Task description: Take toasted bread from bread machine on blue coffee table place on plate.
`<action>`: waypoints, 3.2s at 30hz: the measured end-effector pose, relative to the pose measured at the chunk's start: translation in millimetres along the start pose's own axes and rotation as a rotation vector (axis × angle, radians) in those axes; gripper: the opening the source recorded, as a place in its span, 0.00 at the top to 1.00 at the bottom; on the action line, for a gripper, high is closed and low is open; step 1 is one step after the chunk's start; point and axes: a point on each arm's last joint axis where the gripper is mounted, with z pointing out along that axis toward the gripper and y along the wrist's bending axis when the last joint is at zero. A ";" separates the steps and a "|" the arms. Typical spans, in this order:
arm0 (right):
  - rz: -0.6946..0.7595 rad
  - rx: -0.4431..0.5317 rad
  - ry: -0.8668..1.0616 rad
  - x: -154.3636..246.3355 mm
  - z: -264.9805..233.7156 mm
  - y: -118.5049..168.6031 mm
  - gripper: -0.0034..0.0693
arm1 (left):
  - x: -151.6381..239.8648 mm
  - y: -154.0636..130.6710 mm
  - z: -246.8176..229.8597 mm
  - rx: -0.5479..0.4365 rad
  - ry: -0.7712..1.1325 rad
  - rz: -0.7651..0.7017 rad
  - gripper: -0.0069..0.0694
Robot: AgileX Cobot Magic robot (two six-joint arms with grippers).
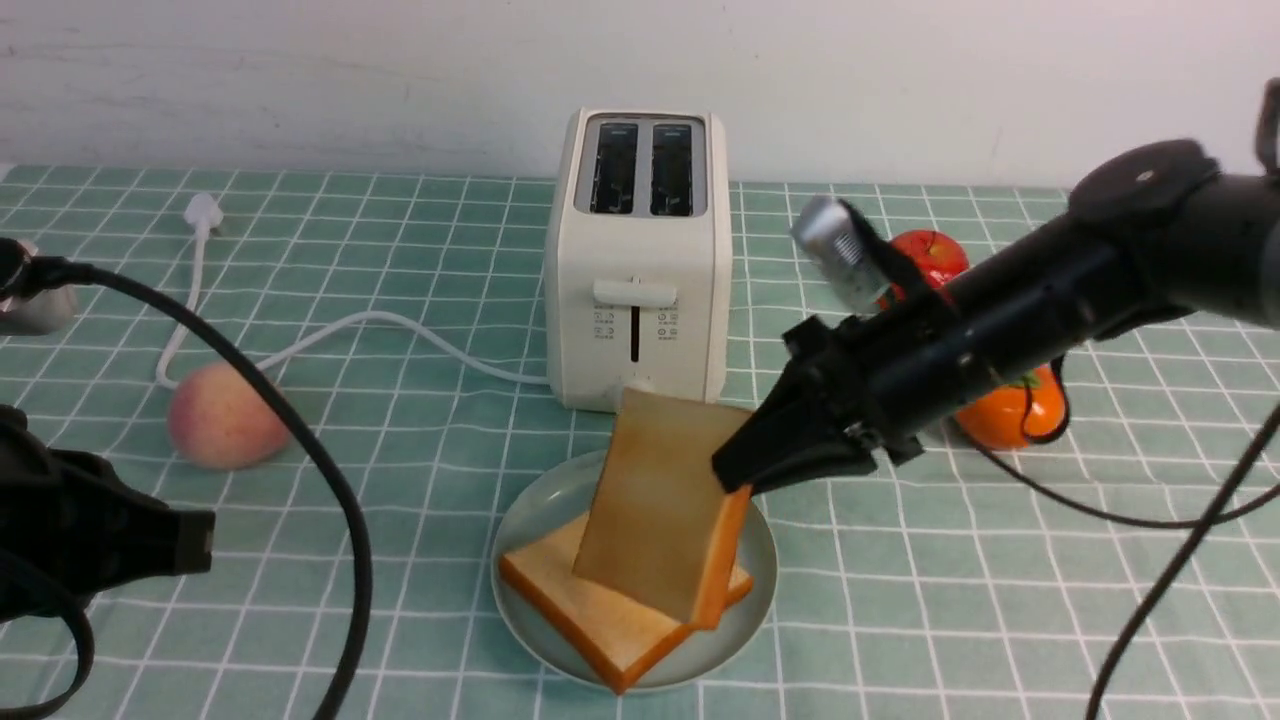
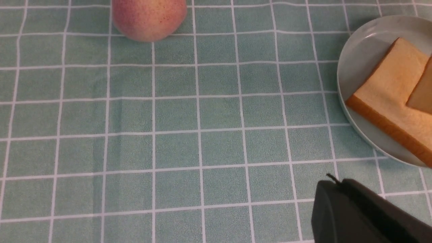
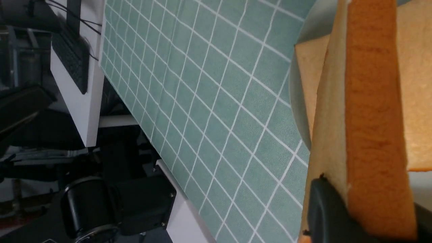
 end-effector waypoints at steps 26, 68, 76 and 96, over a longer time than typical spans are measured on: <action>-0.034 0.452 -0.052 -2.3 -84.5 35.7 0.51 | 1.0 -0.4 0.0 0.004 0.011 -0.007 0.93; -0.542 0.669 -1.460 343.2 -170.6 101.0 0.93 | 81.7 8.1 -21.9 0.307 -0.259 -0.150 0.93; -0.542 0.668 -1.461 343.2 -170.7 101.1 0.93 | 91.4 8.2 -43.5 0.427 -0.367 -0.235 0.93; -0.540 0.666 -1.461 343.2 -170.7 101.1 0.91 | 107.3 24.3 -30.1 0.359 -0.633 -0.178 0.91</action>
